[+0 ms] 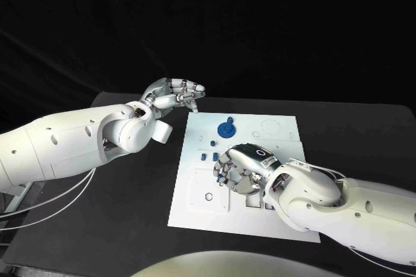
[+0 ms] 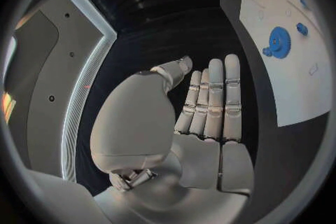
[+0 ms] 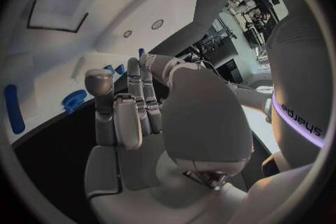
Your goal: Assemble the parts on the task board
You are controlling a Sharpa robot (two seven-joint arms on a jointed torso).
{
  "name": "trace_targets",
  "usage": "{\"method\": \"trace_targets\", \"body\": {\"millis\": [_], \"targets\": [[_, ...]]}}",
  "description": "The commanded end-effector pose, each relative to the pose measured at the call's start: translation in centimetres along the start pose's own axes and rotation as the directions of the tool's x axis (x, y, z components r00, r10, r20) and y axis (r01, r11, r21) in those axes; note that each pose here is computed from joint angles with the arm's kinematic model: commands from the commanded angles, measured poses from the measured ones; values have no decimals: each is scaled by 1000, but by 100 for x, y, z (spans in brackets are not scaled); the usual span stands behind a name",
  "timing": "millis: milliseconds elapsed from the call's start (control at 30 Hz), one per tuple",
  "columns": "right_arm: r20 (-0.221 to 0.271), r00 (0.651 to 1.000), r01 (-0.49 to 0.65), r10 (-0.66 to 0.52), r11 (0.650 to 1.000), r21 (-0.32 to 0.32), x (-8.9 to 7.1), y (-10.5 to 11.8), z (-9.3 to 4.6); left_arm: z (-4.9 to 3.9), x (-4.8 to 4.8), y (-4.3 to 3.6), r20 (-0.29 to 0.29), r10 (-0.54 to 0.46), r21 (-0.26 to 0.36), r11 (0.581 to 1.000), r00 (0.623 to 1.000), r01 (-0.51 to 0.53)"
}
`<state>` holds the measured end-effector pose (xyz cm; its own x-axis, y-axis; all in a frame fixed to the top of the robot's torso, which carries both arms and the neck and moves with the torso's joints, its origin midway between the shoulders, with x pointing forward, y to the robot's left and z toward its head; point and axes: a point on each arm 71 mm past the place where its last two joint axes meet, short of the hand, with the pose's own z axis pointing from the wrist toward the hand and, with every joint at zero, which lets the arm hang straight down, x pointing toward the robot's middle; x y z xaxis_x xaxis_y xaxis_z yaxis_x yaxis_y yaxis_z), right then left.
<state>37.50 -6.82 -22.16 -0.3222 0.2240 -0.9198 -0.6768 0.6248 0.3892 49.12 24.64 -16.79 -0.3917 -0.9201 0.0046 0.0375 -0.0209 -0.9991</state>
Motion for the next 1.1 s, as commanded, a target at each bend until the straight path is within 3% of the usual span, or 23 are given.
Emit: {"method": "trace_targets", "body": {"millis": [33,533,1100], "targets": [[-12,999,48,-48,999,-4,27,7,11,5,22,-7,-9,2,10,1000,1000,-1],[-71,990,121,-119,992,25,106,-33,28,-1,22,-4,-14,2,8,1000,1000,-2],[-79,988,137,-134,990,35,142,-52,36,-10,14,-5,-17,2,5,1000,1000,-2]]}}
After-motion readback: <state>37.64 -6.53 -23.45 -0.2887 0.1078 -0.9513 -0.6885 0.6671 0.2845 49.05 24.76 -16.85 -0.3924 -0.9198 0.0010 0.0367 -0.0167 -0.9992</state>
